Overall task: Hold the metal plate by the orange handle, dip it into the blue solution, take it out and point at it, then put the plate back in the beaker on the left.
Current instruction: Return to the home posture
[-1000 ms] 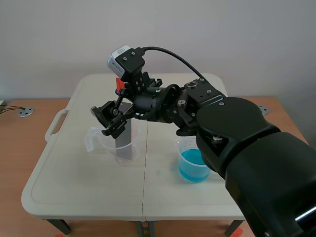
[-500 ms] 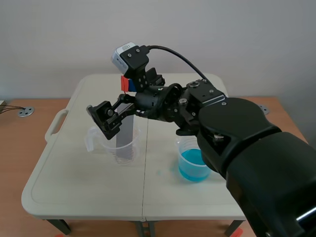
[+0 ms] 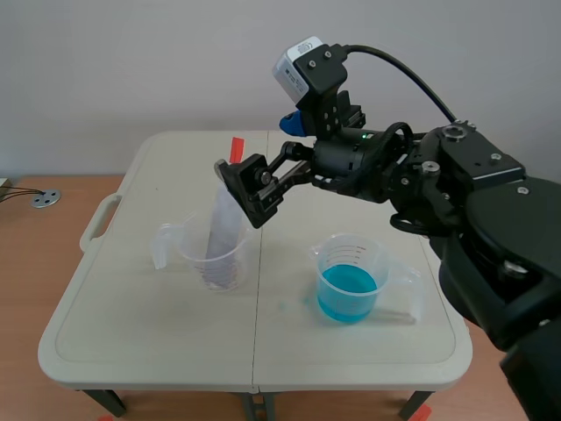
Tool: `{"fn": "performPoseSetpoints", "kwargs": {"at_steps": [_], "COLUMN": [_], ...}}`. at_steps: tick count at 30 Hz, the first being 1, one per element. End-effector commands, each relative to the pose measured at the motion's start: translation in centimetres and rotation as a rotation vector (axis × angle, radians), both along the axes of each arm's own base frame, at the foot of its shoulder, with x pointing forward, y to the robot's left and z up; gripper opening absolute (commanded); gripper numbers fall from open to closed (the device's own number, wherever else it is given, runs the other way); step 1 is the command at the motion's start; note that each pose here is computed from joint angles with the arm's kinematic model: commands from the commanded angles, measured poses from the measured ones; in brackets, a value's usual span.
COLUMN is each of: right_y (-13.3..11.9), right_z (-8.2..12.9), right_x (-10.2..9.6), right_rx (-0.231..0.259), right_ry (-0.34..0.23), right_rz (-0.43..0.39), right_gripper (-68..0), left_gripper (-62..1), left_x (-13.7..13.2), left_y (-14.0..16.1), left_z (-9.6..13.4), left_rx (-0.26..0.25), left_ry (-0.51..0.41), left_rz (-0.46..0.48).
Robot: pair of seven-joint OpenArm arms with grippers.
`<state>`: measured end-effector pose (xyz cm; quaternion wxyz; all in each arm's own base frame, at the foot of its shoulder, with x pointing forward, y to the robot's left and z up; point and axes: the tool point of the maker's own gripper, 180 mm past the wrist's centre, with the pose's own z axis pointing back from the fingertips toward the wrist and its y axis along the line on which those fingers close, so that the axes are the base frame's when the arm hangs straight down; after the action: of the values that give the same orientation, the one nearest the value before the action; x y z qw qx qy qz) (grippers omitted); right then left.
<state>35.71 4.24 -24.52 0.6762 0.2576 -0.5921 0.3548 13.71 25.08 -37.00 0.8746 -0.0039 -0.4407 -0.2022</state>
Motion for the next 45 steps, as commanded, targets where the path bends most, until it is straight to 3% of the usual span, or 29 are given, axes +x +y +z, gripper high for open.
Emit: {"fn": "performPoseSetpoints", "kwargs": {"at_steps": [1, 6, 11, 14, 20, 32, 45], "right_y": [-0.6, -2.5, -4.4, -5.4, -7.1, -10.3, -10.4], "right_z": [1.1, 1.8, 2.5, 2.7, 2.9, 2.4, 2.3], "right_x": [-0.2, -2.3, -4.3, -5.4, -8.1, -12.3, -12.7], "right_rx": [0.024, 0.016, 0.010, -0.006, -0.040, -0.080, -0.082], "right_ry": [-0.015, -0.014, -0.011, -0.013, -0.007, 0.063, 0.070], "right_rz": [-0.010, -0.026, -0.038, -0.049, -0.052, -0.098, -0.101], "right_gripper": [-1.2, -1.2, -1.2, -1.2, -1.2, -1.2, -1.2], "left_gripper": [1.4, 1.4, 1.4, 1.4, 1.4, 1.4, 1.4], "left_x": [2.6, 6.1, 7.8, 8.1, 7.6, 6.6, 6.4], "left_y": [-1.2, -3.9, -7.5, -10.0, -14.3, -16.9, -17.4], "left_z": [2.2, 6.6, 11.7, 13.7, 16.5, 16.8, 17.6], "left_rx": [-0.020, -0.046, -0.107, -0.138, -0.258, -0.358, -0.385], "left_ry": [-0.092, -0.247, -0.390, -0.433, -0.470, -0.479, -0.506], "left_rz": [-0.032, -0.103, -0.189, -0.262, -0.376, -0.376, -0.388]}}
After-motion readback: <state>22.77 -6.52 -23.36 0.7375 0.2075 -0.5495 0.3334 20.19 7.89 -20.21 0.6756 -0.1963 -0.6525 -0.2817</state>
